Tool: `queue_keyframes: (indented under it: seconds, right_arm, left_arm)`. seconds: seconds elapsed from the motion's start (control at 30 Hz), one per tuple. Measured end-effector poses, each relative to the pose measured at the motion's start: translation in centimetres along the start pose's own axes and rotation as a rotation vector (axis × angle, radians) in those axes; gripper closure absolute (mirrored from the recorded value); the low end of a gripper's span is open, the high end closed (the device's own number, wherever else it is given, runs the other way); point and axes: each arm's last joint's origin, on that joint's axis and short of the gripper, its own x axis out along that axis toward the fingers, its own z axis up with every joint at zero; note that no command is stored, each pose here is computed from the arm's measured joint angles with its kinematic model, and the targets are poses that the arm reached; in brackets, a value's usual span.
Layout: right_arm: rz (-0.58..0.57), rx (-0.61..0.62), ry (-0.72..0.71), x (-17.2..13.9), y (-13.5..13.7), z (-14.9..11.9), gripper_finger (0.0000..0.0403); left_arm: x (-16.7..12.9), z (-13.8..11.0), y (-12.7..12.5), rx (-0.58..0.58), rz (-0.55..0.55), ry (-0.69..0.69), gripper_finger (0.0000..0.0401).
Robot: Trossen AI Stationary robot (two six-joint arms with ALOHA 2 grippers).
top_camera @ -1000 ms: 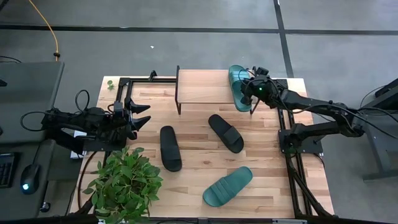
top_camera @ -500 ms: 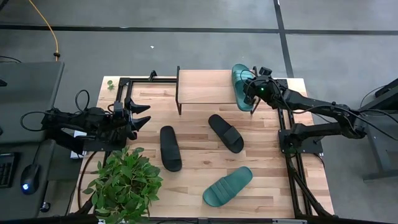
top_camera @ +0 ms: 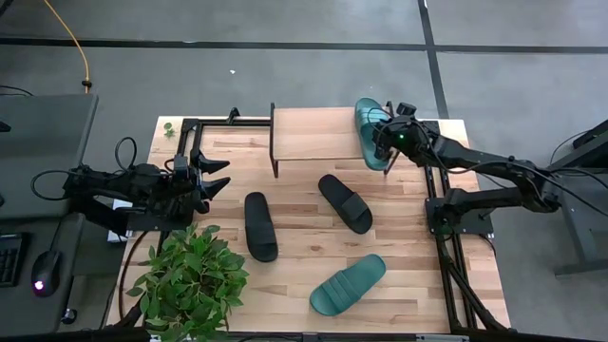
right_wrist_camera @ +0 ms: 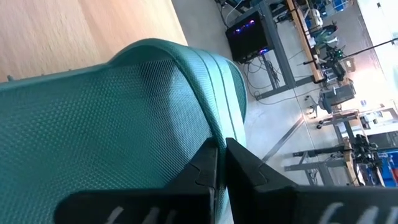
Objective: Pick and place slides into the shelf
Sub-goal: Put the top blue slipper on the shelf
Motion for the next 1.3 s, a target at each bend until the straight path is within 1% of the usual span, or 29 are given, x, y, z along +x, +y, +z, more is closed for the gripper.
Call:
queue_keyframes:
  seconds: [0.13, 0.27, 0.53, 0.9, 1.13, 1.3]
  right_arm:
    - [0.010, -0.021, 0.025, -0.4, -0.5, 0.2, 0.0403]
    - [0.008, -0.005, 0.017, -0.8, -1.2, 0.7, 0.0403]
    - [0.041, -0.004, 0.048, -0.8, -0.9, 0.3, 0.0403]
    - [0.038, 0.002, 0.048, -0.8, -0.9, 0.3, 0.0403]
    - [0.015, 0.037, 0.071, -0.2, -1.6, -0.2, 0.0403]
    - [0.032, 0.052, 0.067, 0.1, -1.9, -0.4, 0.0403]
  left_arm:
    - [0.0, 0.0, 0.0, 0.000, 0.000, 0.000, 0.0151]
    - [0.0, 0.0, 0.0, 0.000, 0.000, 0.000, 0.0151]
    - [0.0, 0.0, 0.0, -0.001, 0.000, 0.000, 0.0151]
    - [0.0, 0.0, 0.0, -0.001, 0.000, 0.000, 0.0151]
    - [0.0, 0.0, 0.0, -0.001, 0.001, 0.000, 0.0151]
    - [0.0, 0.0, 0.0, -0.001, 0.000, 0.000, 0.0151]
